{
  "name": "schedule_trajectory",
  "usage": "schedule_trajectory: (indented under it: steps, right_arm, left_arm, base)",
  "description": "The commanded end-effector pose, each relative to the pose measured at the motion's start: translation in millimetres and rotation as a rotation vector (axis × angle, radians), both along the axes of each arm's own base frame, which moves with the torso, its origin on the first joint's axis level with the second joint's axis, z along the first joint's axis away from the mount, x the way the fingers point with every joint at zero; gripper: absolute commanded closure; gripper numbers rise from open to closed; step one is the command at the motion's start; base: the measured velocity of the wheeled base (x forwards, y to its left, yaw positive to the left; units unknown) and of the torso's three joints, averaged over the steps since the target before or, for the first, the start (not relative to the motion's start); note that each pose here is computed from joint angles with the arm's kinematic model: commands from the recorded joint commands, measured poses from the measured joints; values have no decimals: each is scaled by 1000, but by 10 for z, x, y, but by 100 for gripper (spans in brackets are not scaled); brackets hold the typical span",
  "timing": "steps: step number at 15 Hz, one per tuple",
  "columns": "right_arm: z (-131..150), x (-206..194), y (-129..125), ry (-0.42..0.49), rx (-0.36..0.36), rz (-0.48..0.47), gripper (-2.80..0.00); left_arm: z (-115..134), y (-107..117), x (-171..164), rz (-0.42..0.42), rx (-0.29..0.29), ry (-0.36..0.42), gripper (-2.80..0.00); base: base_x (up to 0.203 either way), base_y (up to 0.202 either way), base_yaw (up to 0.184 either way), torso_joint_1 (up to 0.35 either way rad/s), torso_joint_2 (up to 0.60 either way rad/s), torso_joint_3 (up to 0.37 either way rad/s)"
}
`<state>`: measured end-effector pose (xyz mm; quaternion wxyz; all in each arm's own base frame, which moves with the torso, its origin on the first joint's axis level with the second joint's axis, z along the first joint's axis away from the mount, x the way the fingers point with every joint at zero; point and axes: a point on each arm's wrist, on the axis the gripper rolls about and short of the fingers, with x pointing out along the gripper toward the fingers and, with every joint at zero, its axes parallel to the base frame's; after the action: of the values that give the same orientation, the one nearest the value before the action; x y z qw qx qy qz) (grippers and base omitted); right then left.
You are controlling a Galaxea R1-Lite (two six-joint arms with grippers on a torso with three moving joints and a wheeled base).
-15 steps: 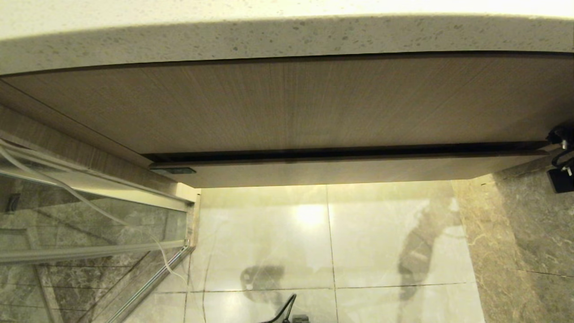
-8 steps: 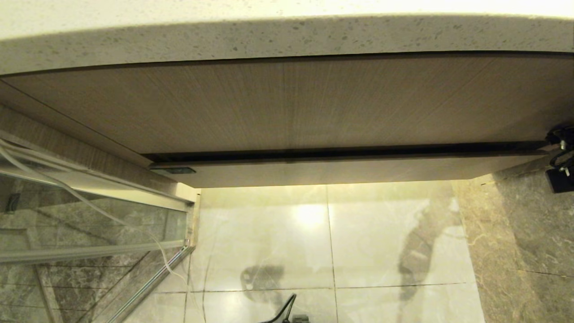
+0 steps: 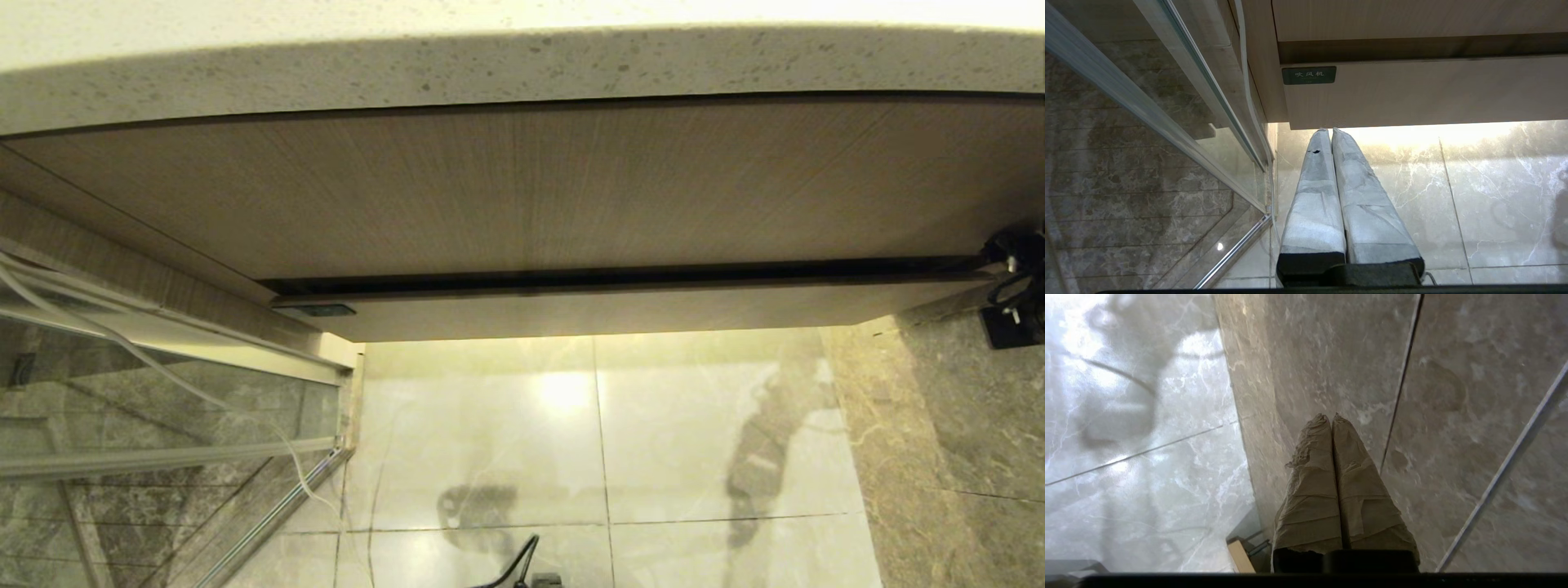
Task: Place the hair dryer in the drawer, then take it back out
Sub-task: Close the drawer
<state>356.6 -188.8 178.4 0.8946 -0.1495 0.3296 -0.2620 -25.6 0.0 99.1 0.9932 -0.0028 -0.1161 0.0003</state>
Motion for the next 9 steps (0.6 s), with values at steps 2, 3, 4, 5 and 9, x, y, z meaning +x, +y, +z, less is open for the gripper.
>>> schedule_trajectory:
  steps: [2, 3, 4, 5, 9]
  right_arm:
    - [-85, -96, 30, 36, 57, 90, 0]
    - [-104, -167, 40, 66, 63, 95, 0]
    - [-122, -242, 65, 101, 73, 101, 0]
    - [-120, -308, 97, 119, 79, 105, 0]
    - [-193, -534, 256, 162, 115, 130, 0]
  left_arm:
    - [-109, 0, 37, 0, 0, 38, 0]
    - [-109, 0, 37, -1, 0, 38, 0]
    - [-109, 0, 37, 0, 0, 38, 0]
    - [-109, 0, 37, 0, 1, 38, 0]
    - [-109, 0, 37, 0, 0, 38, 0]
  base:
    - [0, 0, 0, 0, 0, 0]
    - [0, 0, 0, 0, 0, 0]
    - [0, 0, 0, 0, 0, 0]
    - [0, 0, 0, 0, 0, 0]
    - [0, 0, 0, 0, 0, 0]
